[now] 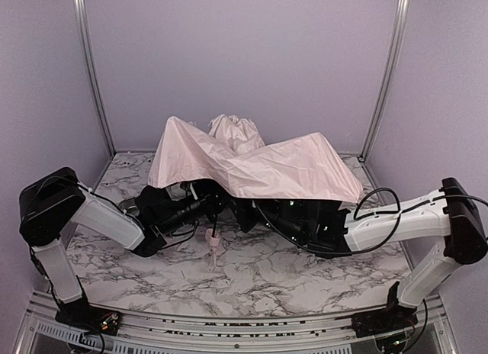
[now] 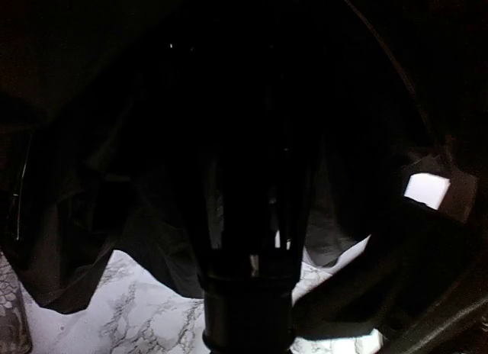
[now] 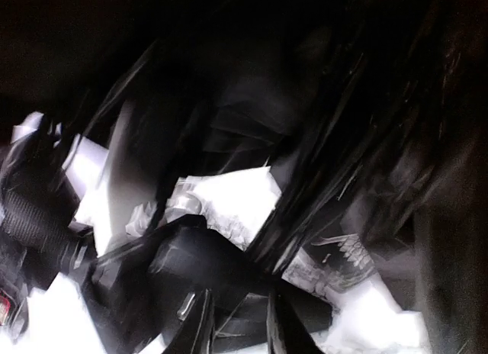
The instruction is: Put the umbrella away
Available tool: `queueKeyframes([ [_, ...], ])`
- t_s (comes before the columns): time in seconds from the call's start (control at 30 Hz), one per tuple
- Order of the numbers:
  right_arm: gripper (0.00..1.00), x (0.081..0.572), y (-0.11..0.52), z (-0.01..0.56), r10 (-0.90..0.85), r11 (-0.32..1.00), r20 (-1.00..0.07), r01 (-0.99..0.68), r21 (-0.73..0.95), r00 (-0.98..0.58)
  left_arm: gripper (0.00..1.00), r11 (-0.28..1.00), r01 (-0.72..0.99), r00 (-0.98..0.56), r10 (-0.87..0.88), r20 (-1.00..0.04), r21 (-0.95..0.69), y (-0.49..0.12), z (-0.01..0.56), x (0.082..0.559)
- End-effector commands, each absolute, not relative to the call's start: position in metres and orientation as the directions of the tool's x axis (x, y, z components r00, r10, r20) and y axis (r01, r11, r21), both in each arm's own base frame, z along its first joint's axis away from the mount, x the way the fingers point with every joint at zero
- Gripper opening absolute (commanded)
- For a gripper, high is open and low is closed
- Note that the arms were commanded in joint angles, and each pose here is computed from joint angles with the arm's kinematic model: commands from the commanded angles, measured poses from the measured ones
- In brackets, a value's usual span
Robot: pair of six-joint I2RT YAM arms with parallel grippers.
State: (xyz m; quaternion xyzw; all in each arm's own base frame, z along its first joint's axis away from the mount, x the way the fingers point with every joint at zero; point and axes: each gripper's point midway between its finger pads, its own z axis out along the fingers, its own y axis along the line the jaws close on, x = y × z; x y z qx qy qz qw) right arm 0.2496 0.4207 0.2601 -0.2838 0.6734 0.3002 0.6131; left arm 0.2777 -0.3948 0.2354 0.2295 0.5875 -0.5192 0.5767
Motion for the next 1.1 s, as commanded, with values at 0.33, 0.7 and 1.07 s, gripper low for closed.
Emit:
queueKeyframes([
  [0.33, 0.19, 0.261, 0.397, 0.322, 0.050, 0.609, -0.998, -0.790, 0.068, -0.047, 0.00, 0.351, 0.907, -0.078, -0.403, -0.912, -0.232, -0.378, 0.280, 0.257],
  [0.7, 0.59, 0.252, 0.419, 0.336, 0.071, 0.512, -0.997, -0.857, 0.065, -0.034, 0.00, 0.310, 0.889, -0.168, -0.463, -0.870, -0.336, -0.383, 0.289, 0.258],
  [1.07, 0.52, 0.290, 0.436, 0.338, 0.077, 0.586, -0.993, -0.802, 0.117, -0.089, 0.00, 0.284, 0.921, -0.135, -0.410, -0.902, -0.267, -0.399, 0.282, 0.238],
])
